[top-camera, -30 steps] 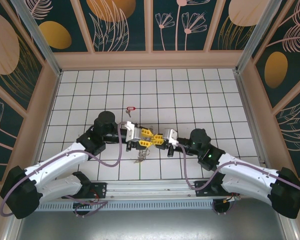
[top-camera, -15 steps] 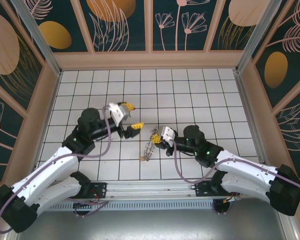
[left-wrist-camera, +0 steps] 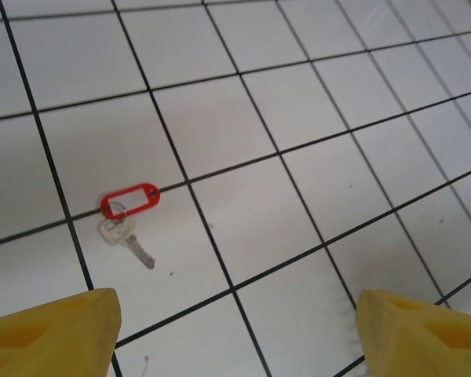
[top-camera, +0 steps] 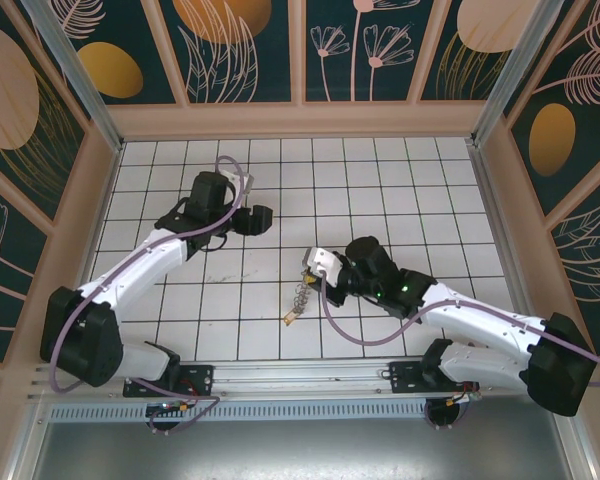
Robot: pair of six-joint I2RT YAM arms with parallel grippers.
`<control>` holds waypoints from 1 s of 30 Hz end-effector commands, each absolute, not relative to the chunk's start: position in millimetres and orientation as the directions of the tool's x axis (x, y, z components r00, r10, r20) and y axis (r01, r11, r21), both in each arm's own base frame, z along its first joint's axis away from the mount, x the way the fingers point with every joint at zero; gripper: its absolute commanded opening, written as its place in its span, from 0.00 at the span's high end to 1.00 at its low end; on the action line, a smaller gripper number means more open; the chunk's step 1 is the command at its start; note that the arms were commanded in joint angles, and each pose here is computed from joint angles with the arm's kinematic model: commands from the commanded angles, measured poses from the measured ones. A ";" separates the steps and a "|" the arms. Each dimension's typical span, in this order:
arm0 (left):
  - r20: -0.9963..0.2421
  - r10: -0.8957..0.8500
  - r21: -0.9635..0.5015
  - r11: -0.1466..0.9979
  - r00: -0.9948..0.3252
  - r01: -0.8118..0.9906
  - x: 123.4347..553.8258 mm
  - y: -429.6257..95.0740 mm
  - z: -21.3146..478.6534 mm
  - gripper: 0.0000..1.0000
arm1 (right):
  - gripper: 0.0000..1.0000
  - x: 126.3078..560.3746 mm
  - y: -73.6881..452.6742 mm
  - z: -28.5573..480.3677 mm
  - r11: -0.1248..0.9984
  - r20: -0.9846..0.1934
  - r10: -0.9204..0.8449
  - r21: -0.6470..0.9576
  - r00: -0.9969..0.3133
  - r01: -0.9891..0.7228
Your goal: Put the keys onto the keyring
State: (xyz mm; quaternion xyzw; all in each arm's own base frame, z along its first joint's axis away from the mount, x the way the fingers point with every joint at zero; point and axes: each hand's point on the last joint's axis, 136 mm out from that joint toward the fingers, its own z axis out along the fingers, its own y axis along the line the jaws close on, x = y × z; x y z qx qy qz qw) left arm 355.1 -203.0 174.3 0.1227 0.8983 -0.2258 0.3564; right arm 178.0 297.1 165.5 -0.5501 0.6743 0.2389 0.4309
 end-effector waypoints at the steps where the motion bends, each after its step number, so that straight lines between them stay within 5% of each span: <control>1: -0.660 0.034 -0.310 0.898 -0.750 0.314 369.1 -195.4 164.3 0.24 | 1.00 170.5 299.7 178.1 0.224 -0.869 -0.490 -0.202 0.070 -0.953; 7: -0.578 0.094 -0.225 0.936 -0.810 0.269 391.1 -191.5 115.9 0.35 | 1.00 145.8 297.7 206.5 0.128 -0.879 -0.366 -0.374 0.307 -0.919; 14: -0.476 0.098 -0.142 0.972 -0.874 0.186 422.0 -188.7 76.4 0.37 | 1.00 151.9 297.4 196.4 0.101 -0.845 -0.448 -0.372 0.292 -0.923; 20: -0.441 0.039 -0.089 0.992 -0.896 0.086 449.6 -185.0 59.1 0.50 | 1.00 156.7 295.5 204.4 0.130 -0.867 -0.413 -0.358 0.278 -0.925; 30: -0.363 0.013 -0.093 0.994 -0.932 0.050 449.1 -188.2 26.2 0.59 | 1.00 159.2 286.3 206.5 0.147 -0.875 -0.405 -0.349 0.265 -0.926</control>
